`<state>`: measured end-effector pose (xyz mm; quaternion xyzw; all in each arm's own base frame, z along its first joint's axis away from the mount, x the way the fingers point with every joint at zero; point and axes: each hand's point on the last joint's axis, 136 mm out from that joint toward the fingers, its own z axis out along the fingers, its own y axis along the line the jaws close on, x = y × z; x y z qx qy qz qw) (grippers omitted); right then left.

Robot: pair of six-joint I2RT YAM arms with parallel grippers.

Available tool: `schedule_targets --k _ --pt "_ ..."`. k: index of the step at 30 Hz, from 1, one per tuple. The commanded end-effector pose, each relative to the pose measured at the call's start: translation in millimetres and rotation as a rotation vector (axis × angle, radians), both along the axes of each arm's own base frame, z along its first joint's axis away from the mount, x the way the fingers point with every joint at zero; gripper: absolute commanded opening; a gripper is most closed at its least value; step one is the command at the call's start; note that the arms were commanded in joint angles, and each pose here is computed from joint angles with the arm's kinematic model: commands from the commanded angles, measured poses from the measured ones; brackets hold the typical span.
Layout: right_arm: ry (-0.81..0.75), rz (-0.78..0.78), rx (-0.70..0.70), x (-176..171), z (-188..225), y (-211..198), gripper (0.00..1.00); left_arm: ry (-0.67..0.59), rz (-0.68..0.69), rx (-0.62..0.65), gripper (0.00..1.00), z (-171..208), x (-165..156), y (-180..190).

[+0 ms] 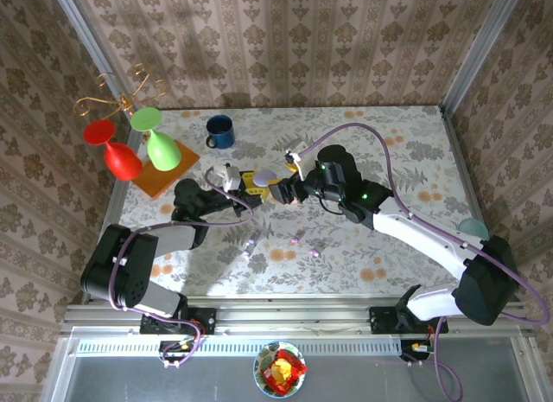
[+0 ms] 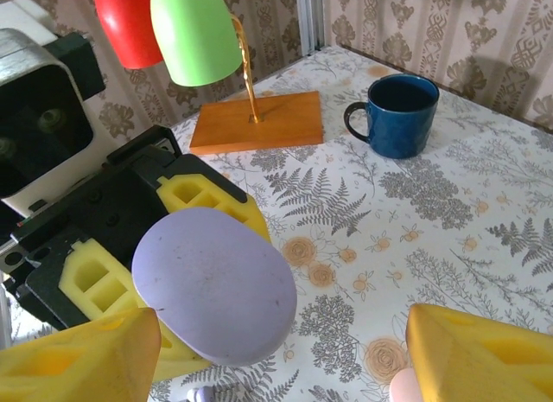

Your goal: Insert the wireless bluetooth earbuds into the charging case

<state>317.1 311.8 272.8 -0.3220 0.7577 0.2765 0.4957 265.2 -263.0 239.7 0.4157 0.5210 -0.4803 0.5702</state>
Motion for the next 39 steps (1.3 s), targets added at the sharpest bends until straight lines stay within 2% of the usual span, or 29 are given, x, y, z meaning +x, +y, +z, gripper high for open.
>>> schedule_targets --k 1,8,18,26,39 --pt "-0.041 0.038 -0.033 -0.7 -2.2 8.6 0.76 -0.019 -0.024 -0.018 0.32 10.6 -6.6 3.0" --pt "-0.050 0.004 -0.089 8.4 -15.7 12.4 0.77 -0.017 -0.034 -0.020 0.32 11.9 -8.5 2.7" --pt "-0.083 -0.119 0.007 21.5 1.4 -0.2 0.76 -0.024 -0.034 -0.008 0.32 6.3 -8.3 2.7" --pt "-0.081 -0.134 0.049 24.3 7.8 0.0 0.76 -0.023 -0.034 -0.005 0.32 3.9 -7.8 2.5" --pt "-0.099 -0.146 0.043 34.8 18.1 0.3 0.76 -0.032 -0.053 -0.003 0.32 5.4 -11.3 2.5"
